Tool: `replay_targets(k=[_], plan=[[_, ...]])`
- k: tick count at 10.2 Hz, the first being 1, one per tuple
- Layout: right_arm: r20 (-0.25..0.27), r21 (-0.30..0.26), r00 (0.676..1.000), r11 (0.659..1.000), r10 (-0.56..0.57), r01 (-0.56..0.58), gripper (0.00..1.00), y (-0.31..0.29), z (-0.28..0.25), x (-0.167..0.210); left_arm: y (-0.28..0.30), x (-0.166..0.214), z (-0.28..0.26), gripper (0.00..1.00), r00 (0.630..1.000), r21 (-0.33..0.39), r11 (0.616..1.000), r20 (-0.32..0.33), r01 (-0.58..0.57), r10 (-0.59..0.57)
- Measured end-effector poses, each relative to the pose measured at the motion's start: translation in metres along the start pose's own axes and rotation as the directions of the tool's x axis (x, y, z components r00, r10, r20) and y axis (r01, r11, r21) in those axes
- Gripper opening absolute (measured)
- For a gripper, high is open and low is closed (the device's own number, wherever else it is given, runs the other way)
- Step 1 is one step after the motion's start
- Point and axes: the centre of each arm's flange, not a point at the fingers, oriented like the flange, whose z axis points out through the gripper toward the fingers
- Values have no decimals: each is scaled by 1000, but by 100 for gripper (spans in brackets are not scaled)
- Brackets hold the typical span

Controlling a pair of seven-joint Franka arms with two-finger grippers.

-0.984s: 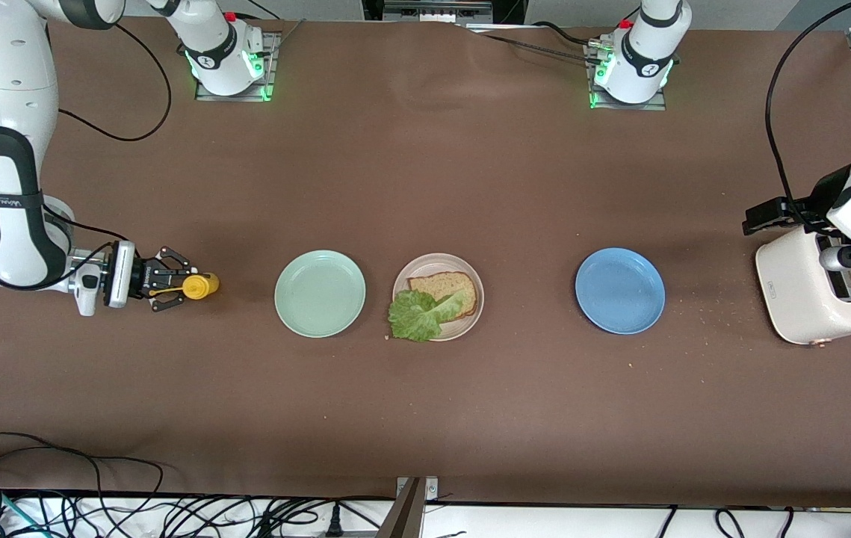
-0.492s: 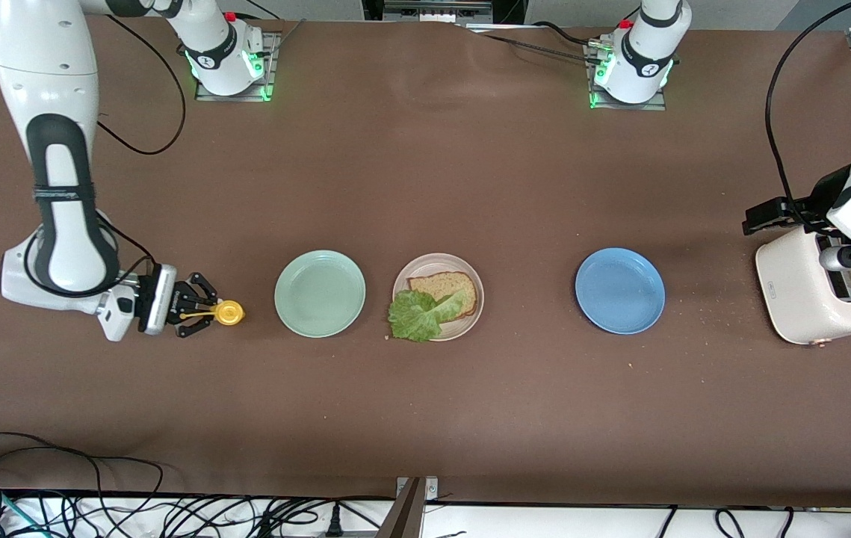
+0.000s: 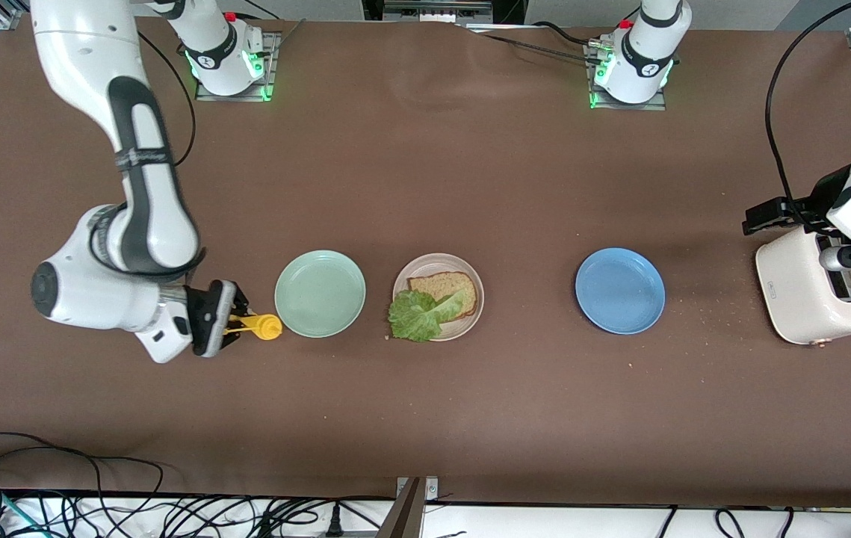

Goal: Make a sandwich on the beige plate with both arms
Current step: 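Carry the yellow bottle with the right gripper over the beige plate, then tilt the bottle nozzle down over the lettuce with the right gripper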

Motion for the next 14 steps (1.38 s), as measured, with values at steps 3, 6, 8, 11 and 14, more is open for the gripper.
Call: replay_targets(k=[3, 6, 8, 11, 14], plan=[[256, -125, 966, 992, 40, -7, 9, -67, 20, 105, 0, 0, 0, 100, 1000, 0, 1000, 0, 0, 0], [456, -291, 888, 953, 57, 88, 9, -129, 56, 166, 0, 0, 0, 100, 1000, 0, 1000, 0, 0, 0], [559, -378, 826, 910, 77, 171, 9, -165, 79, 192, 0, 0, 0, 100, 1000, 0, 1000, 0, 0, 0], [662, -433, 740, 867, 120, 247, 9, -197, 114, 202, 0, 0, 0, 100, 1000, 0, 1000, 0, 0, 0], [732, -449, 667, 835, 140, 318, 9, -219, 140, 205, 0, 0, 0, 100, 1000, 0, 1000, 0, -1, 1]])
